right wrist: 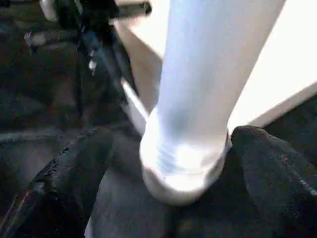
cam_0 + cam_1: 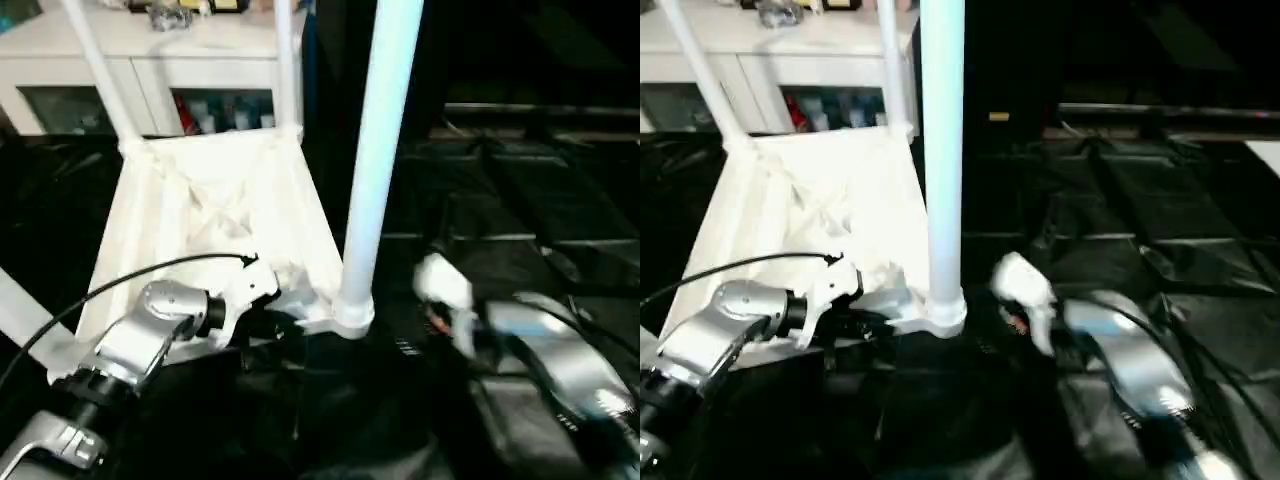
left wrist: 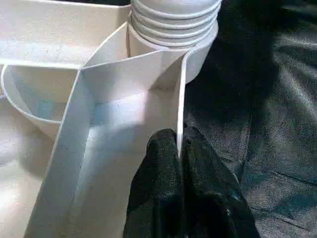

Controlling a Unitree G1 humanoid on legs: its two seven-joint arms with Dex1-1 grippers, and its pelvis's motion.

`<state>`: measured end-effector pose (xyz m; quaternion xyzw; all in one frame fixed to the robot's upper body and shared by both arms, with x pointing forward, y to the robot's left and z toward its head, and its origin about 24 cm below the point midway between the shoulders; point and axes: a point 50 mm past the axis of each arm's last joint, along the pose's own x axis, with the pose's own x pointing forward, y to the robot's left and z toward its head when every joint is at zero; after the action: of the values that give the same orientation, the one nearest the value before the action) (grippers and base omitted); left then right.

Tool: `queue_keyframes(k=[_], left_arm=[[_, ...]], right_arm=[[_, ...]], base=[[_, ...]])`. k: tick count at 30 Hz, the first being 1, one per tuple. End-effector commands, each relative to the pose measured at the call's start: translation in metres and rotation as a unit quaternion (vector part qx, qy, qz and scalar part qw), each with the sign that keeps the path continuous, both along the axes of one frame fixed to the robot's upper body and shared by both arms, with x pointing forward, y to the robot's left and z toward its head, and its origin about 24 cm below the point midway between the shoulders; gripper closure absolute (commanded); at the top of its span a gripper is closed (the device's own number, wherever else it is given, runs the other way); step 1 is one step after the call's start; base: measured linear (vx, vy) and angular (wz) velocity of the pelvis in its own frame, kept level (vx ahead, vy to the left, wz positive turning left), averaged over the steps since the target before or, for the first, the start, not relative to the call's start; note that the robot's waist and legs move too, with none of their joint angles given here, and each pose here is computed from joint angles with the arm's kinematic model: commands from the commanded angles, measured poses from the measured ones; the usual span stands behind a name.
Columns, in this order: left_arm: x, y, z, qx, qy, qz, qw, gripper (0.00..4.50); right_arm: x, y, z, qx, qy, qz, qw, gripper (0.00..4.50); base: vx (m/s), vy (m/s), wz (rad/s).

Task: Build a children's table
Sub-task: Rotate leg to tighten

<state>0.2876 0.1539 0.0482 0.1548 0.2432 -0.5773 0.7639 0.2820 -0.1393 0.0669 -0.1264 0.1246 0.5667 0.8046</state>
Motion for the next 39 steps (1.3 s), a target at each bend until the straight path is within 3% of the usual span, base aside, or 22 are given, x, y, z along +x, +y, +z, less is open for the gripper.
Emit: queue_keyframes(k=[1,6,11,13,16,18,28,31,35,36,39], left_arm=[[0.000,0.002,-0.001,0.007,0.004,0.000,1.000,4.48],[-0.001,0.003,-0.002,0.008,0.003,0.002,1.000,4.48],[0.000,0.004,-0.003,0.009,0.002,0.005,1.000,4.50],[0.000,0.004,-0.002,0.009,0.000,0.006,1.000,4.50],[0.001,0.004,-0.002,0.009,-0.001,0.007,1.000,4.50],[0.001,0.004,-0.002,0.010,-0.001,0.007,1.000,4.50],[0.003,0.003,-0.005,0.013,-0.009,0.028,0.999,4.50],[0.011,-0.007,-0.004,0.007,-0.036,0.078,0.996,4.50],[0.026,-0.042,0.001,-0.034,-0.061,0.176,0.982,4.50],[0.026,-0.044,0.001,-0.036,-0.061,0.178,0.981,4.50],[0.029,-0.077,0.003,-0.072,-0.061,0.212,0.973,4.50]], right_arm=[[0.005,0.000,0.001,-0.007,-0.014,-0.015,1.000,0.21],[0.010,0.003,-0.003,-0.008,-0.020,-0.028,0.999,0.21],[0.013,0.007,-0.005,-0.002,-0.017,-0.028,0.999,0.61],[0.016,0.010,-0.005,0.005,-0.018,-0.033,0.999,0.97],[0.018,0.014,-0.006,0.009,-0.020,-0.032,0.999,1.00],[0.019,0.016,-0.006,0.009,-0.021,-0.031,0.999,1.37],[0.018,0.020,-0.014,0.009,-0.018,-0.040,0.999,1.87],[0.020,0.024,-0.021,0.018,-0.020,-0.102,0.994,1.88],[0.021,0.038,-0.034,0.029,-0.010,-0.229,0.973,1.89],[0.021,0.039,-0.035,0.029,-0.010,-0.231,0.973,1.89],[0.017,0.061,-0.038,0.029,-0.005,-0.242,0.970,1.89]], base=[[0.000,0.000,0.00],[0.000,0.000,0.00],[0.000,0.000,0.00],[0.000,0.000,0.00],[0.000,0.000,0.00],[0.000,0.000,0.00],[0.000,0.000,0.00],[0.000,0.000,0.00],[0.000,0.000,0.00],[0.000,0.000,0.00],[0.000,0.000,0.00]])
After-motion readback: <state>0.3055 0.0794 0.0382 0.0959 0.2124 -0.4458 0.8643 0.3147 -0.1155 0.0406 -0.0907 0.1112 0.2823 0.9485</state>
